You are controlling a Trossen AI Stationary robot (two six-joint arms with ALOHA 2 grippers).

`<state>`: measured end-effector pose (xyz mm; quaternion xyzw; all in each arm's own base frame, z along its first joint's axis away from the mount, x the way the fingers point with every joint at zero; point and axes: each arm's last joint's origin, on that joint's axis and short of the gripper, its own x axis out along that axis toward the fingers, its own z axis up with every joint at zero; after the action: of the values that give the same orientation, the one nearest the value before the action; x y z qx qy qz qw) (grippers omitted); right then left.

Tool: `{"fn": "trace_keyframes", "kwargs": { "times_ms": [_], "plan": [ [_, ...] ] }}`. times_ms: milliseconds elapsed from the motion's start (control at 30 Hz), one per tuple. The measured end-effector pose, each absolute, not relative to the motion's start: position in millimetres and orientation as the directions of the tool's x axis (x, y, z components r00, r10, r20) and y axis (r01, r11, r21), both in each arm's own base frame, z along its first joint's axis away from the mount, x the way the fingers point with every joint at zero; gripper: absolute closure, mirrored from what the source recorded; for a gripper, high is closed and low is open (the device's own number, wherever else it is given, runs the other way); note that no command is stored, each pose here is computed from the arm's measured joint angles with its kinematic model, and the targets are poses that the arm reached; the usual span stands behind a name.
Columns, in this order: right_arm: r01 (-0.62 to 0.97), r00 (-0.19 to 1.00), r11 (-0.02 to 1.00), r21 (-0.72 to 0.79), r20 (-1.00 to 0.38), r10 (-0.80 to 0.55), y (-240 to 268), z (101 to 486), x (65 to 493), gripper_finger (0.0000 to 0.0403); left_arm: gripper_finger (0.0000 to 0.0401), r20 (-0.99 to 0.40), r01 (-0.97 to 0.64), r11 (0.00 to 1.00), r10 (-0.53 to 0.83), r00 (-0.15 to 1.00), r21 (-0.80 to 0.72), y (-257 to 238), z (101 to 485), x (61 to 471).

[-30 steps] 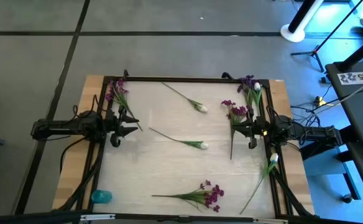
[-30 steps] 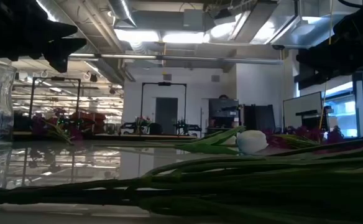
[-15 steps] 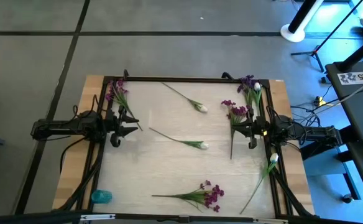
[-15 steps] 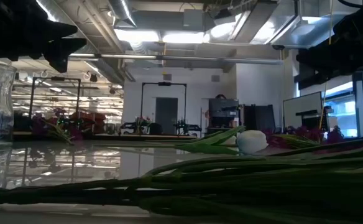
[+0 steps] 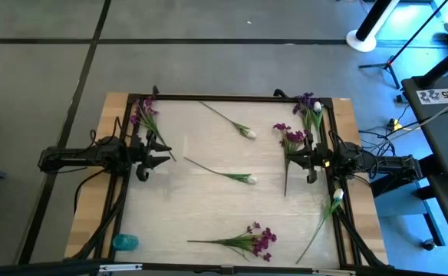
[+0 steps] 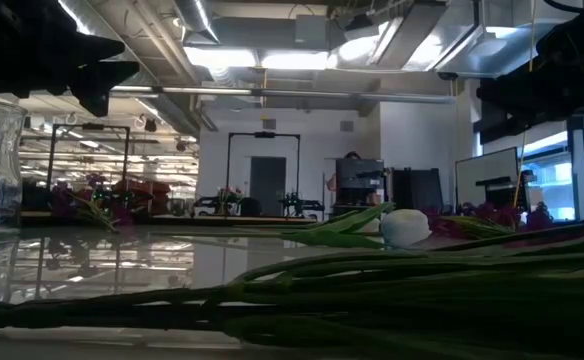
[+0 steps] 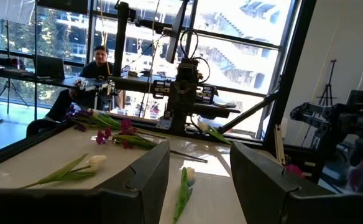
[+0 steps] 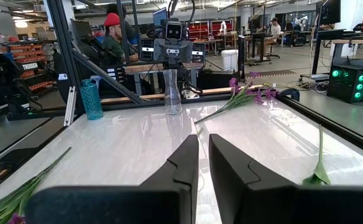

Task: Sort flowers into vase by color

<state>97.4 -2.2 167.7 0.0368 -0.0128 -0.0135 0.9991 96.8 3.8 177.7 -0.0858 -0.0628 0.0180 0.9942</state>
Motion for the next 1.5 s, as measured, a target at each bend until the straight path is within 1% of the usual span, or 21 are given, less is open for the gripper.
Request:
{"fn": "trace_keyframes", "kwargs": {
  "times_ms": [67,167,300,333,400,500,600,667,767,833,900,1000,1067,1100,1200,1300,1367,1433,1500],
  "plan": [
    [0.032,0.999,0.997,0.074,0.024,-0.034,-2.3,167.6,97.4,0.0363,0.0236,0.122,-0.03,0.984,0.052,0.991,-0.174,4.0,177.7,96.8],
    [0.034,0.999,0.997,0.074,0.027,-0.036,-2.4,167.9,97.4,0.0363,0.0236,0.124,-0.074,0.981,0.097,0.987,-0.179,5.5,177.9,96.7],
    [0.02,0.999,0.997,0.074,0.027,-0.022,-2.0,167.9,97.4,0.0363,0.0236,0.144,-0.074,0.979,0.102,0.984,-0.189,5.6,179.6,96.4],
    [0.014,1.0,0.997,0.073,0.026,-0.016,-1.8,167.8,97.4,0.0363,0.0236,0.183,-0.049,0.968,0.096,0.978,-0.248,5.3,183.3,95.8],
    [0.013,1.0,0.997,0.074,0.027,-0.015,-1.8,167.9,97.4,0.0363,0.0236,0.295,0.058,0.908,0.074,0.953,-0.415,4.4,194.2,93.2],
    [0.01,1.0,0.997,0.074,0.027,-0.012,-1.7,167.9,97.4,0.0363,0.0236,0.473,0.099,0.881,0.15,0.868,-0.462,6.4,211.6,85.6],
    [0.009,1.0,0.997,0.073,0.027,-0.011,-1.7,167.9,97.4,0.0363,0.0236,0.631,0.17,0.881,0.17,0.757,-0.442,6.7,227.2,74.9],
    [0.008,1.0,0.997,0.073,0.027,-0.01,-1.7,167.9,97.4,0.0363,0.0236,0.717,0.202,0.894,0.167,0.676,-0.399,6.5,235.8,67.1],
    [0.008,1.0,0.997,0.073,0.027,-0.01,-1.6,167.9,97.4,0.0363,0.0236,0.777,0.225,0.903,0.164,0.608,-0.367,6.2,242.6,60.2],
    [0.008,1.0,0.997,0.073,0.027,-0.01,-1.6,167.9,97.4,0.0363,0.0236,0.788,0.272,0.894,0.131,0.602,-0.357,5.2,253.0,58.4],
    [0.008,1.0,0.997,0.073,0.027,-0.01,-1.6,167.9,97.5,0.0363,0.0236,0.79,0.322,0.899,0.042,0.612,-0.297,2.6,266.2,59.1],
    [0.008,1.0,0.997,0.073,0.027,-0.01,-1.7,167.9,97.4,0.0363,0.0236,0.781,0.352,0.923,-0.101,0.617,-0.159,-1.4,293.4,64.1],
    [0.008,1.0,0.997,0.073,0.027,-0.01,-1.7,167.9,97.4,0.0363,0.0236,0.775,0.351,0.932,-0.155,0.612,-0.091,-2.8,313.2,69.0],
    [0.008,1.0,0.997,0.073,0.027,-0.01,-1.7,167.9,97.4,0.0363,0.0236,0.776,0.346,0.935,-0.16,0.61,-0.079,-2.8,323.0,71.8],
    [0.007,1.0,0.997,0.073,0.028,-0.009,-1.6,168.0,97.4,0.0363,0.0236,0.774,0.316,0.945,-0.14,0.617,-0.081,-1.8,349.8,83.7],
    [0.007,1.0,0.997,0.073,0.028,-0.009,-1.6,168.0,97.4,0.0363,0.0236,0.726,0.208,0.972,-0.064,0.685,-0.111,1.1,368.5,106.2],
    [0.007,1.0,0.997,0.073,0.028,-0.009,-1.6,168.0,97.4,0.0363,0.0236,0.632,0.113,0.979,0.02,0.775,-0.169,4.1,373.9,128.0],
    [0.007,1.0,0.997,0.073,0.028,-0.009,-1.6,168.0,97.4,0.0363,0.0236,0.491,-0.001,0.975,0.112,0.864,-0.22,7.7,374.2,155.2],
    [0.007,1.0,0.997,0.073,0.028,-0.009,-1.6,168.0,97.4,0.0363,0.0236,0.336,-0.087,0.965,0.17,0.926,-0.249,10.4,372.6,183.1]
  ]
}}
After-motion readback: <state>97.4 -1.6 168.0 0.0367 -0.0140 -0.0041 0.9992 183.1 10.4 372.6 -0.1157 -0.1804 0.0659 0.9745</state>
